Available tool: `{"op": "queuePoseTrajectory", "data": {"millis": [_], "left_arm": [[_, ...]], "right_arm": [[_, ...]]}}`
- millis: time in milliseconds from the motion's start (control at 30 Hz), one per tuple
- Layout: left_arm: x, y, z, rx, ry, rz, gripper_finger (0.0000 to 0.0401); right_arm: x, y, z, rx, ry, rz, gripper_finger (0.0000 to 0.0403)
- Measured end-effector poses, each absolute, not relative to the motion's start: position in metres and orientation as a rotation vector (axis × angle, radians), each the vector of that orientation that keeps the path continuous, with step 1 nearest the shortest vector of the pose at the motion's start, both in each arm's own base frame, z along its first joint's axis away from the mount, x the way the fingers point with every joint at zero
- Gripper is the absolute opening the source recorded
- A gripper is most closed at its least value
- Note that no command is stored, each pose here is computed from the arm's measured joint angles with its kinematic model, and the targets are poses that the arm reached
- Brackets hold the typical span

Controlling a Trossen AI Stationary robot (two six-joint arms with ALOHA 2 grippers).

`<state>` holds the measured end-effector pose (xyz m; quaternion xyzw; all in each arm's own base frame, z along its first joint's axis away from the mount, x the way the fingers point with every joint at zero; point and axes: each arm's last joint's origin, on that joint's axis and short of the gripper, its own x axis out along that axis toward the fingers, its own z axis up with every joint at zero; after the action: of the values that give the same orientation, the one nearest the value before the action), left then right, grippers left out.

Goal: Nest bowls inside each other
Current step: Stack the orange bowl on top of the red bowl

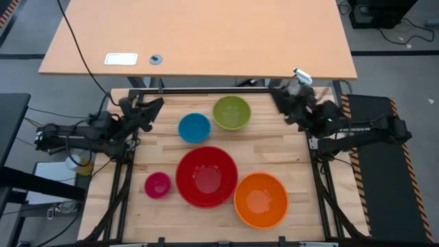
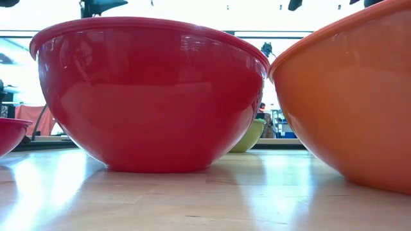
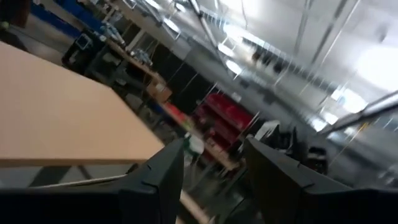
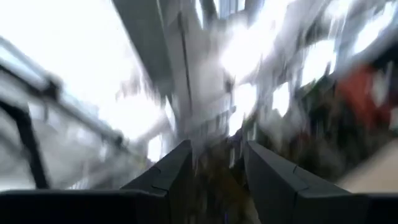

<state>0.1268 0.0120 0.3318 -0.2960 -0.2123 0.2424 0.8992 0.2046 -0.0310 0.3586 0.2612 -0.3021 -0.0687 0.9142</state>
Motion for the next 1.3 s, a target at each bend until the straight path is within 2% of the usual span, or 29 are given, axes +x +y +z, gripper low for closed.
{"op": "queuePoseTrajectory", "data": {"millis": [100, 233, 400, 533, 633, 767, 867, 1100, 1300], "left_arm": [[0.135, 0.012, 0.340, -0.583, -0.337, 0.531, 0.0174], [0.142, 0.011, 0.346, -0.593, -0.166, 0.580, 0.0174], [0.147, 0.011, 0.348, -0.585, 0.031, 0.648, 0.0174], [0.147, 0.010, 0.349, -0.570, 0.132, 0.650, 0.0174], [0.146, 0.010, 0.346, -0.588, 0.174, 0.632, 0.0174], [0.141, 0.010, 0.341, -0.626, 0.223, 0.649, 0.0174], [0.137, 0.010, 0.337, -0.571, 0.286, 0.660, 0.0174], [0.131, 0.015, 0.334, -0.478, 0.373, 0.611, 0.0174], [0.133, 0.017, 0.333, -0.471, 0.434, 0.508, 0.0174]], "right_arm": [[0.218, -0.028, 0.360, 0.532, -0.219, -0.145, 0.0145], [0.223, -0.018, 0.362, 0.471, 0.282, -0.255, 0.0131], [0.220, -0.008, 0.361, 0.335, 0.651, -0.329, 0.0126], [0.222, 0.001, 0.351, 0.301, 0.780, -0.215, 0.0146], [0.224, 0.008, 0.346, 0.345, 0.841, -0.156, 0.0178], [0.224, 0.019, 0.335, 0.449, 0.963, -0.188, 0.0230], [0.225, 0.028, 0.327, 0.504, 1.033, -0.222, 0.0252], [0.233, 0.053, 0.311, 0.576, 1.161, -0.238, 0.0254], [0.243, 0.067, 0.295, 0.420, 1.321, -0.323, 0.0245]]}}
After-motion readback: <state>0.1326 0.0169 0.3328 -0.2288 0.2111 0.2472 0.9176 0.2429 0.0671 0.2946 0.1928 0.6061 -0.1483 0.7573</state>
